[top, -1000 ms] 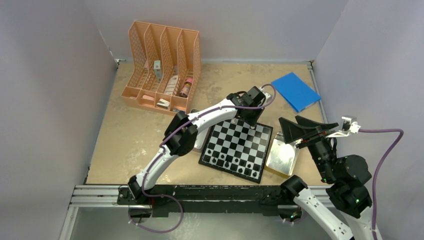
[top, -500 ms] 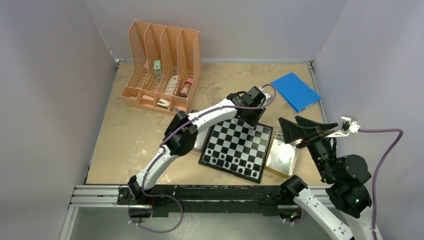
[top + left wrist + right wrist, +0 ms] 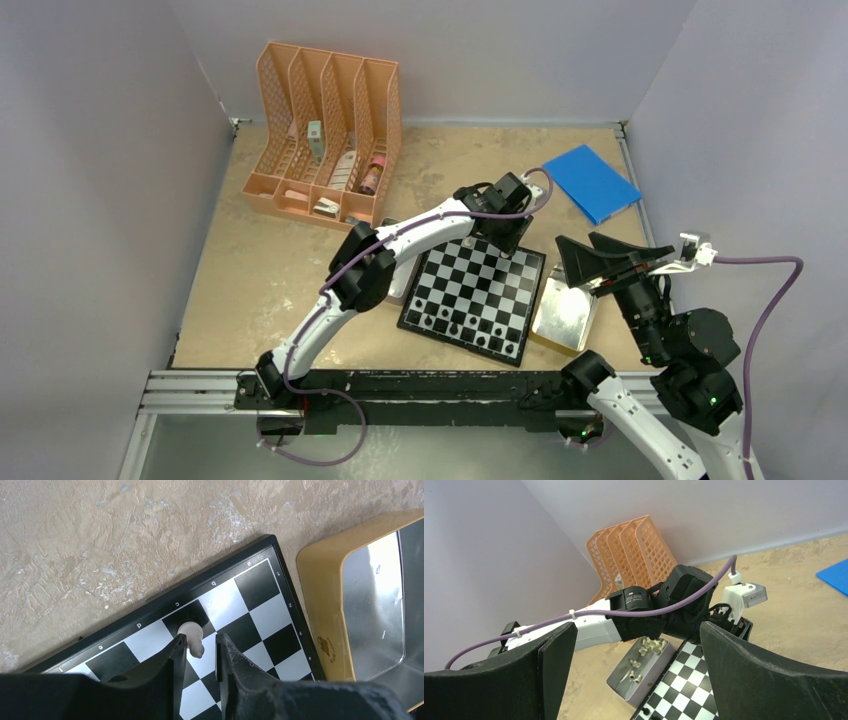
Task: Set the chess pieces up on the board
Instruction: Place the chess piece on the chessboard, then pick up the chess piece from the storage box.
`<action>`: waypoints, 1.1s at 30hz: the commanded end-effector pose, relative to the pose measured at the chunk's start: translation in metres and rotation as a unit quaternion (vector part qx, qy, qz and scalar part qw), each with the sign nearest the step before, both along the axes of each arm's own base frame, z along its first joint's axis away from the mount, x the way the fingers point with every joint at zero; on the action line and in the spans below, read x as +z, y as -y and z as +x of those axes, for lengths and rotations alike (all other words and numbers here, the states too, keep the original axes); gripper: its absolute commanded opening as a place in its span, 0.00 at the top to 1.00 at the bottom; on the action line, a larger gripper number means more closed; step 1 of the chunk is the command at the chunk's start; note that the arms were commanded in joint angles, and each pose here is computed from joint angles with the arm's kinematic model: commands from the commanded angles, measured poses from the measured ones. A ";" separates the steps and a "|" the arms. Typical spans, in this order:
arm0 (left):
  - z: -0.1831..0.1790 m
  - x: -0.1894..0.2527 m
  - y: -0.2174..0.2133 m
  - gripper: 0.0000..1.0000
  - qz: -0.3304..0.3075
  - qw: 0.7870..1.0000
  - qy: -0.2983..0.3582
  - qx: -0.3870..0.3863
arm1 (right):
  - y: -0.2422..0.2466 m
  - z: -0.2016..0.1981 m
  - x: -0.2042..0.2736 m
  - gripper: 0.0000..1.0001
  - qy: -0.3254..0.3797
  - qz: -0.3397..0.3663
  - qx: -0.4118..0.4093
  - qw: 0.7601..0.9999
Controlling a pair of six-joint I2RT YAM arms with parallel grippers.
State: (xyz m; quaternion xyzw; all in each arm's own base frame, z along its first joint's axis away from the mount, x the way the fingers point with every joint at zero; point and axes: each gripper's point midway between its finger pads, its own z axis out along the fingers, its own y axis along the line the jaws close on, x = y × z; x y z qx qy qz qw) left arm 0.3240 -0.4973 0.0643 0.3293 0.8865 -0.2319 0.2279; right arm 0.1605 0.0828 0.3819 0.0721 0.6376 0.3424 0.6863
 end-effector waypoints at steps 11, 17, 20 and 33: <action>0.011 0.057 0.018 0.70 -0.071 0.997 0.036 0.010 | 0.001 0.000 0.007 0.05 0.017 0.002 -0.002 1.000; 0.018 0.092 0.008 0.66 -0.082 0.994 0.069 0.032 | 0.000 0.001 0.010 0.05 0.016 -0.001 0.000 1.000; 0.021 0.109 -0.006 0.65 -0.083 0.992 0.082 0.050 | -0.002 0.003 0.012 0.05 0.018 0.001 0.000 1.000; 0.019 0.140 -0.143 0.68 -0.078 0.984 0.061 0.149 | -0.034 0.027 -0.011 0.05 -0.023 -0.023 0.037 0.999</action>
